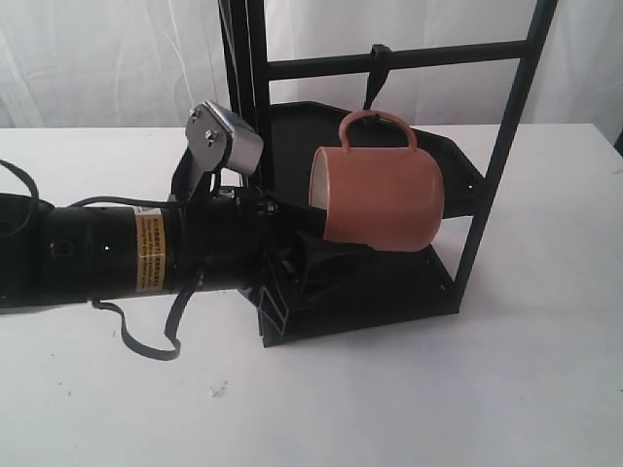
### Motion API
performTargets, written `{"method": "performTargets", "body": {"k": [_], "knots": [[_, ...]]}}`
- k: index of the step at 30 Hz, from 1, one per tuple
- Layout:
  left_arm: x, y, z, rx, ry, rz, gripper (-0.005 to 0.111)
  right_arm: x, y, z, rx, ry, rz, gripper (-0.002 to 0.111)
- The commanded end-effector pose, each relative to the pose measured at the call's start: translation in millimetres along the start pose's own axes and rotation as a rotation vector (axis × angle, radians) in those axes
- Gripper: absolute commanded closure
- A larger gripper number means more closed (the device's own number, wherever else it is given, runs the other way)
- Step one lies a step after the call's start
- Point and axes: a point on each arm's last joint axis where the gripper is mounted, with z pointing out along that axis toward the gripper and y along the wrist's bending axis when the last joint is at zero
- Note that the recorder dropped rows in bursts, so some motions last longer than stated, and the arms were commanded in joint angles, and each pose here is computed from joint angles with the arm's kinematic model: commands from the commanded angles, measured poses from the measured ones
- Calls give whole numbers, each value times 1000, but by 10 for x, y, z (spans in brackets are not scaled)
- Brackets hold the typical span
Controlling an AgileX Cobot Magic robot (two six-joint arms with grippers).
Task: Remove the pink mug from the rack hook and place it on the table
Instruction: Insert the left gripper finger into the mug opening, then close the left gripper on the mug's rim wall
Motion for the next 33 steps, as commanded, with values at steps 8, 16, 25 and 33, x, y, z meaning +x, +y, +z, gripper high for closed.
{"method": "performTargets", "body": {"k": [8,16,25,33], "knots": [[-108,-219,-113,-96,87,145,48,5,-4,-1,4,-12,-4,108],[-128,-399,-38,-109,58,232,45,5,-4,-1,4,-12,-4,108],[-145,-368,49,-137,-34,193,42,5,-4,-1,4,-12,-4,108],[-207,-365,125,-119,-100,182,42,3,-4,-1,4,-14,-4,108]]}}
